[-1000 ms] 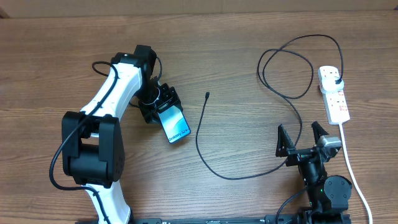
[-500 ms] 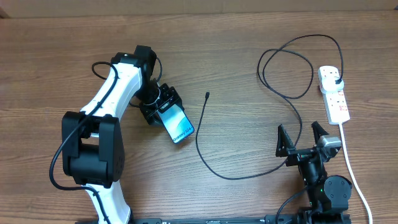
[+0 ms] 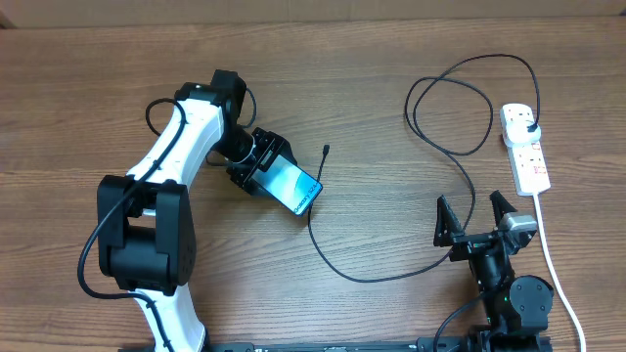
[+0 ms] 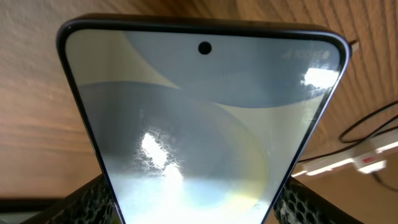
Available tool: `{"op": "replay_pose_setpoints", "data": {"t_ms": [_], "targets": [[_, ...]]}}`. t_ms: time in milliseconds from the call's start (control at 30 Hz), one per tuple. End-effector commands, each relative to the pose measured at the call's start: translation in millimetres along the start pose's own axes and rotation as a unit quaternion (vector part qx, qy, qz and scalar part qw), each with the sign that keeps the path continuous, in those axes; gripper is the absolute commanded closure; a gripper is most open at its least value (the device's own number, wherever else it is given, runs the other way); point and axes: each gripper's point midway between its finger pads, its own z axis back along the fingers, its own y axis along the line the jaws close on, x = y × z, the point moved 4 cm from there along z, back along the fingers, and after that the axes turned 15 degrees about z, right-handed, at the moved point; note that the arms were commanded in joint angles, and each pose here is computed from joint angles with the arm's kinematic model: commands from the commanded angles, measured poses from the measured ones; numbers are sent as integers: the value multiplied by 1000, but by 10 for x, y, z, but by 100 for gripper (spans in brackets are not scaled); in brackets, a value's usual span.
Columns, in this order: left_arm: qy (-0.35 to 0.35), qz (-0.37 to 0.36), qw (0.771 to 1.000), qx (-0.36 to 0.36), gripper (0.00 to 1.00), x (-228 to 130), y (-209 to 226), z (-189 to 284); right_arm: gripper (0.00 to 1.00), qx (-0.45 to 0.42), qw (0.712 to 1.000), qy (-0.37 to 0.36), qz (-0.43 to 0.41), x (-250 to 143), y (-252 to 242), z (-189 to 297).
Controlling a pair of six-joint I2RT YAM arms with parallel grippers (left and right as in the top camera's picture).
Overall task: Plug charger to phone and switch on socket
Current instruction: 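Carry the phone with the left gripper toward the table center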
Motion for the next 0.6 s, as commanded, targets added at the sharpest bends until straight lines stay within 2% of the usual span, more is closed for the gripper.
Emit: {"op": "replay_pose_setpoints", "data": {"t_ms": [0, 200, 567], "targets": [[29, 60, 998, -16, 27, -117, -99, 42, 0, -2, 1000, -1, 1, -22, -9, 0], [56, 117, 991, -20, 27, -181, -128, 50, 0, -2, 1000, -1, 1, -22, -9, 0], [99, 129, 986, -47, 32, -252, -248, 87, 0, -2, 1000, -1, 0, -22, -7, 0]]}}
